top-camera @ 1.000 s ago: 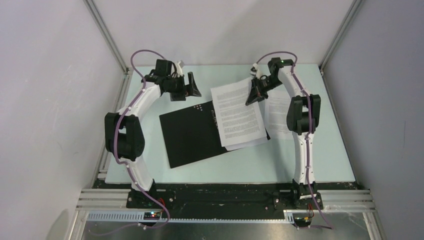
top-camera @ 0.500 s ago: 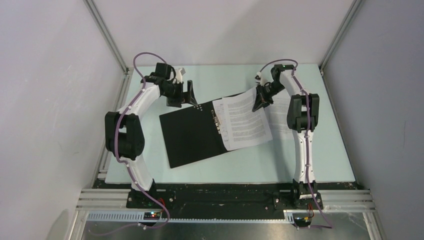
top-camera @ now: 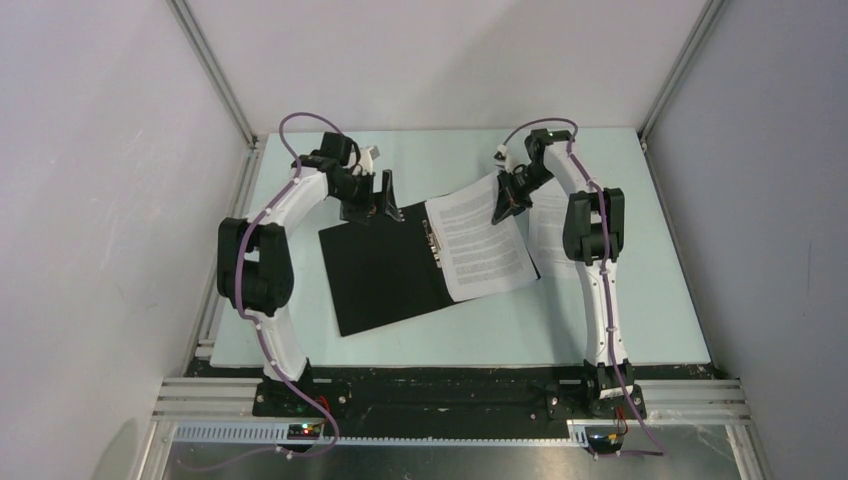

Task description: Put the files into the folder

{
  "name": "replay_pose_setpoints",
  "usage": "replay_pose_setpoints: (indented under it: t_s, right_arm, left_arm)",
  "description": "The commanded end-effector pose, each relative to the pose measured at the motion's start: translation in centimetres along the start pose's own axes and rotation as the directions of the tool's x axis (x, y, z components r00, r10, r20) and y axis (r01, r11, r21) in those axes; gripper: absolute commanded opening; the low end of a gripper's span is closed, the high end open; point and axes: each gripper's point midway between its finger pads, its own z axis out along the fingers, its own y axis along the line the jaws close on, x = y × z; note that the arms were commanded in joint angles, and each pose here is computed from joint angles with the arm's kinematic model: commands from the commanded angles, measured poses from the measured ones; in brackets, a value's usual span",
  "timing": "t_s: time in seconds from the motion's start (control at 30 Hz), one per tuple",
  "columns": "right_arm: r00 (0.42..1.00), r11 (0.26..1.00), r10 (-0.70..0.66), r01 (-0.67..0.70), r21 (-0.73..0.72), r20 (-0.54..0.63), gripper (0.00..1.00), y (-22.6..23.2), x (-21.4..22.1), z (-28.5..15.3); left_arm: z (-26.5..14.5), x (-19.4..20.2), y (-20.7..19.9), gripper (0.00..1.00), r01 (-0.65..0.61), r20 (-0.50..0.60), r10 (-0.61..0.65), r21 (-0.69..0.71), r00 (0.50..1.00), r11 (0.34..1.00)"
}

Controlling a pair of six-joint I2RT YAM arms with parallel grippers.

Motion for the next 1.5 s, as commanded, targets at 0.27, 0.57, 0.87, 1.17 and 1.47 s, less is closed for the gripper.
replay_pose_setpoints:
  t_s: [0.27, 0.57, 0.87, 1.17, 1.47]
  right_arm:
    - [0.999, 0.999, -0.033, 0.033, -0.01, 0.019, 0.0, 0.9, -1.3, 1.0]
    - [0.998, 0.998, -0.057, 0.057, 0.003, 0.026, 0.0, 1.2, -1.7, 1.1]
    - [0.998, 0.99, -0.048, 0.043, 0.135, 0.028, 0.19, -0.2, -1.9, 0.8]
    - [0.993, 0.962, -0.097, 0.077, 0.261, 0.065, 0.47, 0.9, -2.7, -0.8]
    - [0.984, 0.894, -0.161, 0.112, 0.434, 0.076, 0.77, 1.5, -3.0, -2.8]
  left_arm:
    - [0.3, 0.1, -0.7, 0.99, -0.022, -0.004, 0.022, 0.025, 1.0, 0.999]
    - [0.5, 0.1, -0.8, 0.99, -0.024, -0.008, 0.024, 0.025, 1.0, 0.999]
    - [0.6, 0.1, -0.8, 0.99, -0.024, -0.01, 0.024, 0.024, 1.0, 0.999]
    - [0.5, 0.0, -1.3, 0.98, -0.009, -0.008, 0.009, 0.04, 1.0, 0.999]
    - [-0.1, -0.6, -1.6, 0.98, -0.002, 0.009, 0.001, 0.035, 1.0, 0.999]
